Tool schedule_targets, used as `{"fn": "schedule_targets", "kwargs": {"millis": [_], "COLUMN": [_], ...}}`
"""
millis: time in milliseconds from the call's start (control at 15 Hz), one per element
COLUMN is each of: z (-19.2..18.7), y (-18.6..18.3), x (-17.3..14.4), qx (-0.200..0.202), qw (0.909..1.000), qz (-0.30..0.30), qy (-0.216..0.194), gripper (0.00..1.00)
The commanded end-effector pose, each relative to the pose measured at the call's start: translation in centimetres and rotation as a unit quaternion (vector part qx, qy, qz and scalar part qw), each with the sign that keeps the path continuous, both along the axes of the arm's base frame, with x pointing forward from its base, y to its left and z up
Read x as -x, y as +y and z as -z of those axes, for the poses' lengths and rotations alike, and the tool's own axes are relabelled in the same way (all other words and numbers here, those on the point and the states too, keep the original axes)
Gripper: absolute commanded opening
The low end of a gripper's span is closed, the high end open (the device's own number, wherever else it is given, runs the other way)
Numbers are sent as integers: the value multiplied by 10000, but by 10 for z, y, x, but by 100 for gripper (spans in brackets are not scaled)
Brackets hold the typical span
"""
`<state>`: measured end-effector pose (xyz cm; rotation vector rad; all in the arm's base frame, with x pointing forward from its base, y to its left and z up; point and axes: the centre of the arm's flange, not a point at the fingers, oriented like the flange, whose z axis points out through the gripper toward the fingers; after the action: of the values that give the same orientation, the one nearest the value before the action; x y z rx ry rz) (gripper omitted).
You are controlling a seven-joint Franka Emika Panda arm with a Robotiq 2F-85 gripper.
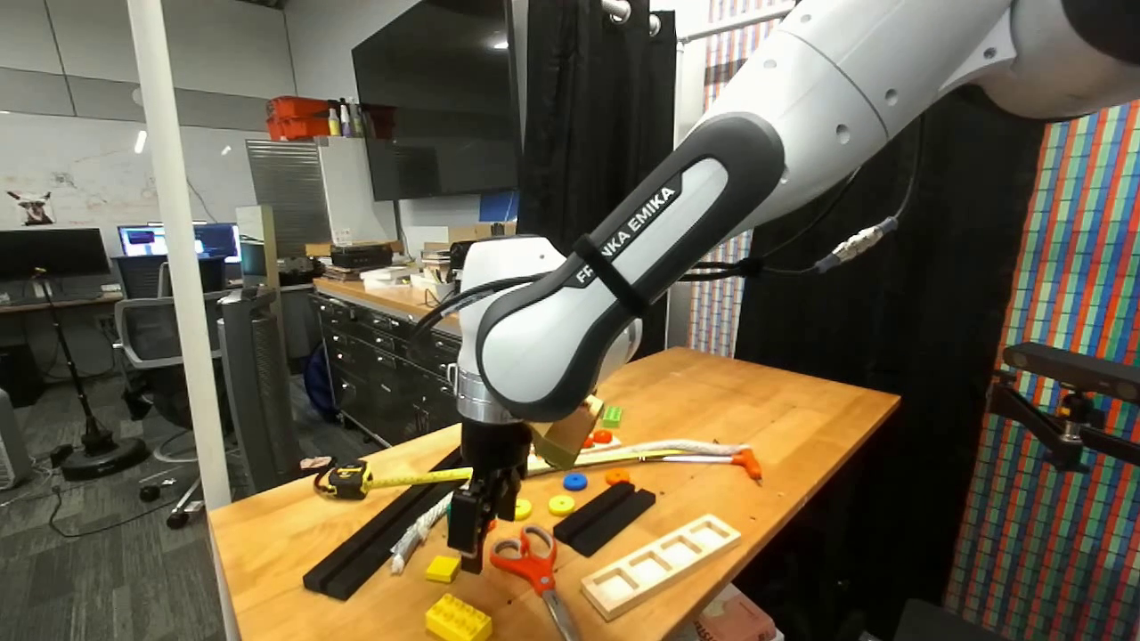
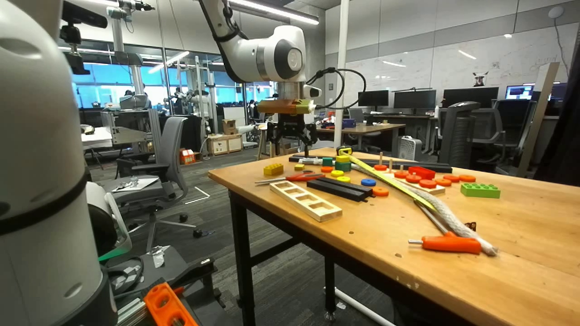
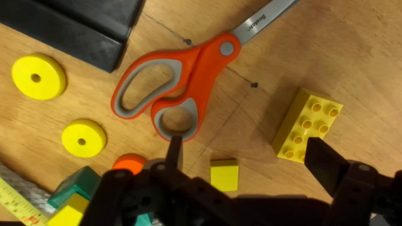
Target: Pick up the yellow block on the back left side of the table and place it on top of the stacked blocks
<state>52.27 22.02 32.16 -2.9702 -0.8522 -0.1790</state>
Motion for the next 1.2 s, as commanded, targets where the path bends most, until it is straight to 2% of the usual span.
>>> {"fn": "schedule_targets", "kwargs": {"millis": [0,600,1133], "z": [4,20,36], "y": [20,45,39], "x": [-27,-64,-102], "qx": [-113,-32,-58], "qw": [9994,9971,9952], "qz": [-299,-670,-699], "qy": [105,361,681], "gripper": [100,100,100]}}
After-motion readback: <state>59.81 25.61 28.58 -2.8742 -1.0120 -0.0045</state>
